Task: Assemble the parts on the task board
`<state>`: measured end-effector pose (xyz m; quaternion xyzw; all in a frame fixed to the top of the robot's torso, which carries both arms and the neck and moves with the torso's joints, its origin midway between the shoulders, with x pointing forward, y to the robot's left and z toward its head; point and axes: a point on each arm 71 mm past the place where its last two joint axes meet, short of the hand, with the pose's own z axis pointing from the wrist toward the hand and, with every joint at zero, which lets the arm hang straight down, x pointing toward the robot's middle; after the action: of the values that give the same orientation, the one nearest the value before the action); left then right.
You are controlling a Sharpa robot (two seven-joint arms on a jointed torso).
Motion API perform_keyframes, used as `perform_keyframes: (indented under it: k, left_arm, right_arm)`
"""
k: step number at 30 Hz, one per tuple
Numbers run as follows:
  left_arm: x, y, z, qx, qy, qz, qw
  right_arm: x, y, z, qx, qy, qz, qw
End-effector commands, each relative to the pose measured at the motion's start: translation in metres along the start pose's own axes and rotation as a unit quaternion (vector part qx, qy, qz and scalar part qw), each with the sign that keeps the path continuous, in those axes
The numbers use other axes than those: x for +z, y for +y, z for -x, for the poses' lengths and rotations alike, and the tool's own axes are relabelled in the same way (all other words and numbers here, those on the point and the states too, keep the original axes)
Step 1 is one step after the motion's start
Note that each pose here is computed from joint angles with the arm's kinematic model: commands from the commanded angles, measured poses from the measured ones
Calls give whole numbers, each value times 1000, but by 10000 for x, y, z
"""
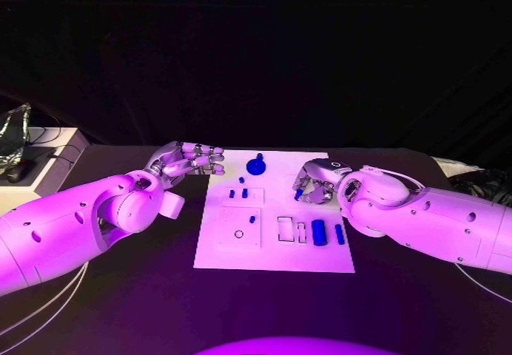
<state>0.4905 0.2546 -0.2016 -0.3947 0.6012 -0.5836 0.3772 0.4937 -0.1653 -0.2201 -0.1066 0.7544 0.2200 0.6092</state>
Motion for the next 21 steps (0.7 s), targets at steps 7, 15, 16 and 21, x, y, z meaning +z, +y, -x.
perform_keyframes:
  k: [7,15,16,21]
  left_arm:
    - [3,-11,-28,-6,11,-5,1000]
    - [2,-10,-25,-6,10,-4,1000]
    - [2,-10,-25,-6,10,-4,1000]
    - [2,-9,-24,-6,10,-4,1000]
  right_arm:
    - [9,23,-50,-13,25,1,1000]
    - [24,38,-73,-13,17,0,1000]
    - [24,41,-72,-11,12,0,1000]
    - [16,41,-43,7,-19,-7,1000]
